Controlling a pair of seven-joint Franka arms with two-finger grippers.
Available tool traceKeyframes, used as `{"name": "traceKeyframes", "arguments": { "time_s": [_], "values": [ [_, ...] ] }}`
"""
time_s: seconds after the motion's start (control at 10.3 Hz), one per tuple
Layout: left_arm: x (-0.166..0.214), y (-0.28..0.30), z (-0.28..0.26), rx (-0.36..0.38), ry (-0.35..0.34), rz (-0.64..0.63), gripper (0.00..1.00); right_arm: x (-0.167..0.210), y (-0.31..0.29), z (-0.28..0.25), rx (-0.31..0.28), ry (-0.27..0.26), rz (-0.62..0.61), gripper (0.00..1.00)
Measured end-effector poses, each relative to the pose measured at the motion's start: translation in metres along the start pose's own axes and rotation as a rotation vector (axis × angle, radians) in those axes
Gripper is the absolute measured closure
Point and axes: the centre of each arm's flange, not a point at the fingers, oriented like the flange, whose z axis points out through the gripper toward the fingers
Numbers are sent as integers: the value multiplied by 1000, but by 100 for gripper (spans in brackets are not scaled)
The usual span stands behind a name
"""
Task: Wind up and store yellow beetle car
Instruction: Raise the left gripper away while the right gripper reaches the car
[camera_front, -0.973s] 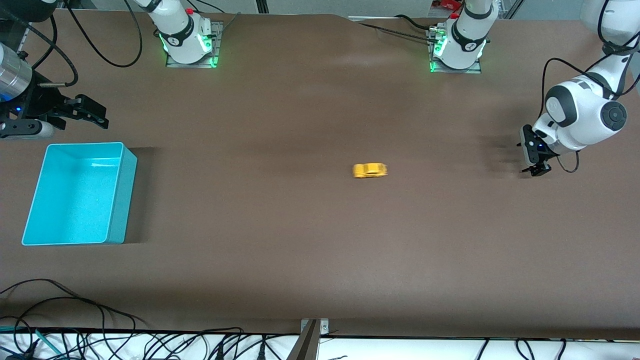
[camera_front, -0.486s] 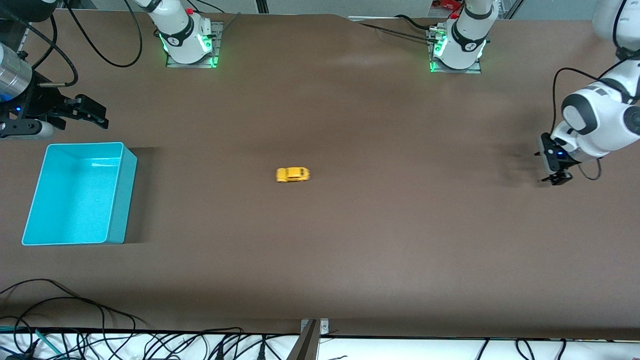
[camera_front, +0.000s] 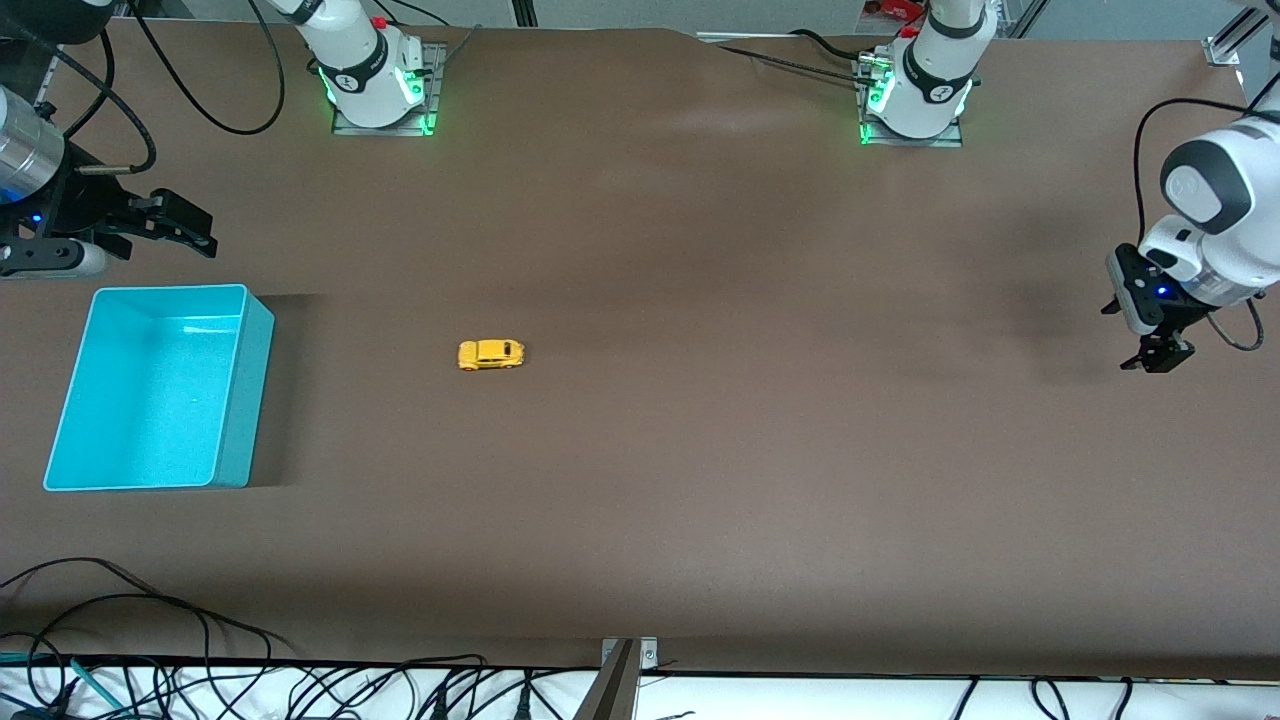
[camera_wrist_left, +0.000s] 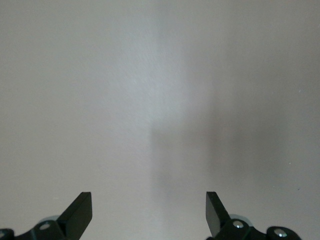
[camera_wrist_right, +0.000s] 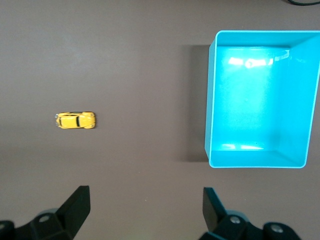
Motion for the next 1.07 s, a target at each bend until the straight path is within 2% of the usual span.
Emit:
{"name": "traceKeyframes", "arguments": {
  "time_s": [0.19, 0.49, 0.58, 0.88, 1.07],
  "values": [
    [9, -4, -45, 22, 15, 16, 0, 0, 0, 0, 0, 0, 0, 0],
    [31, -27, -126, 4, 53, 16, 0, 0, 0, 0, 0, 0, 0, 0],
    [40, -33, -147, -11, 63, -20, 0, 0, 0, 0, 0, 0, 0, 0],
    [52, -36, -191, -84, 66, -244, 0, 0, 0, 0, 0, 0, 0, 0],
    [80, -38, -234, -136, -8, -357, 0, 2, 0, 1, 0, 8, 3, 0]
  ]
}}
